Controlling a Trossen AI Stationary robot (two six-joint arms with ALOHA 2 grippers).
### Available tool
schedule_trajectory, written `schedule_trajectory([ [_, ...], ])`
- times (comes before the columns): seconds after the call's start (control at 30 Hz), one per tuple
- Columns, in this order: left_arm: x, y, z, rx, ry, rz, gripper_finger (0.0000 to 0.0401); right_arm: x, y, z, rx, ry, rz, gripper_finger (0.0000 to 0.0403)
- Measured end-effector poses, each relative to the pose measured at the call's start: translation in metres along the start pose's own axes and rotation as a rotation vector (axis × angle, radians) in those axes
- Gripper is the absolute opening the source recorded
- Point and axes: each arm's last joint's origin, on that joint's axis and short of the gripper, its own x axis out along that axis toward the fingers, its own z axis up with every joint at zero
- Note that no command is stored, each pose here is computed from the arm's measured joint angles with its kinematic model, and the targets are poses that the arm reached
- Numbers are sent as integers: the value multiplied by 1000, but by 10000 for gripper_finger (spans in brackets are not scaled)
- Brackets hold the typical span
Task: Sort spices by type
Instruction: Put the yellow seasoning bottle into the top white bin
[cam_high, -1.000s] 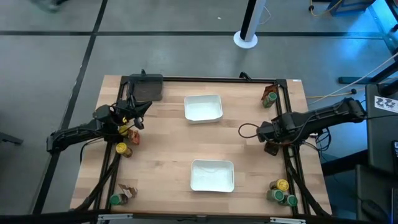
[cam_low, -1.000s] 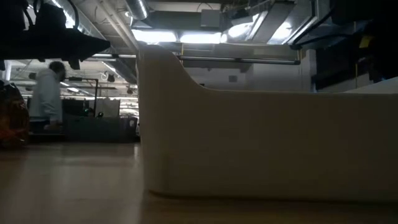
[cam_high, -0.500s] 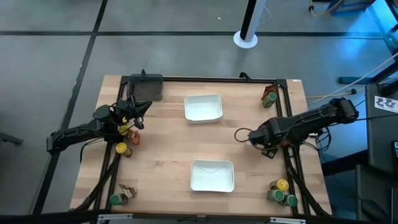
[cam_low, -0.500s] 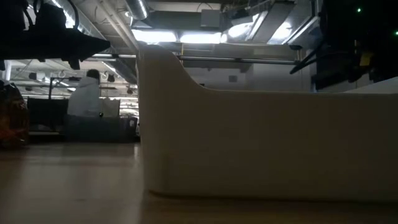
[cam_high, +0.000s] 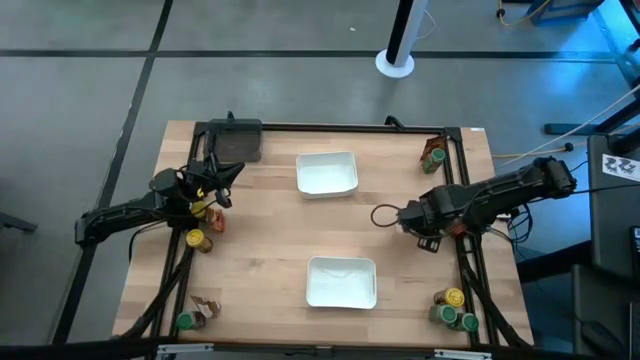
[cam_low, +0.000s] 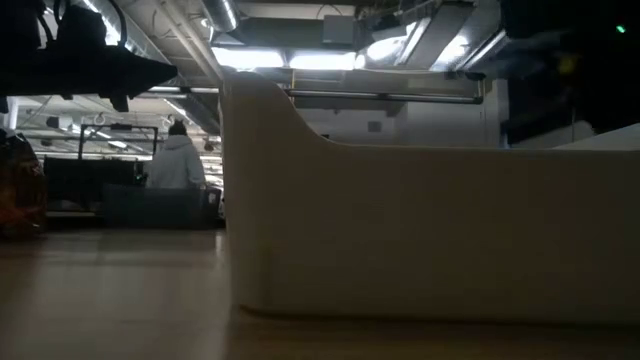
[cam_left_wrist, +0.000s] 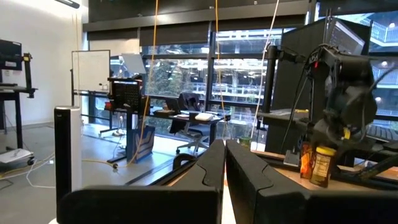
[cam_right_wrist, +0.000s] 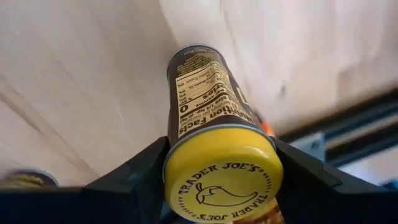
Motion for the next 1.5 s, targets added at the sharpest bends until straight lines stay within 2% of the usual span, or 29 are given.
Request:
schedule_trajectory([
  [0.43,0,0,-3,-3,34,1,5,-72,-32,42,-21,-403,-77,236],
  [0.77,0,0,-8,-25,87,3,5,-96,-65,81,-47,-606,-90,237],
  [0.97,0,0,-8,-25,86,3,5,-97,-74,115,-109,-579,-137,239],
  [1.27,0,0,-8,-40,87,3,5,-106,-70,178,-238,-535,-197,239],
  [1.5,0,0,-10,-38,107,4,5,-104,-69,215,-269,-405,-210,239],
])
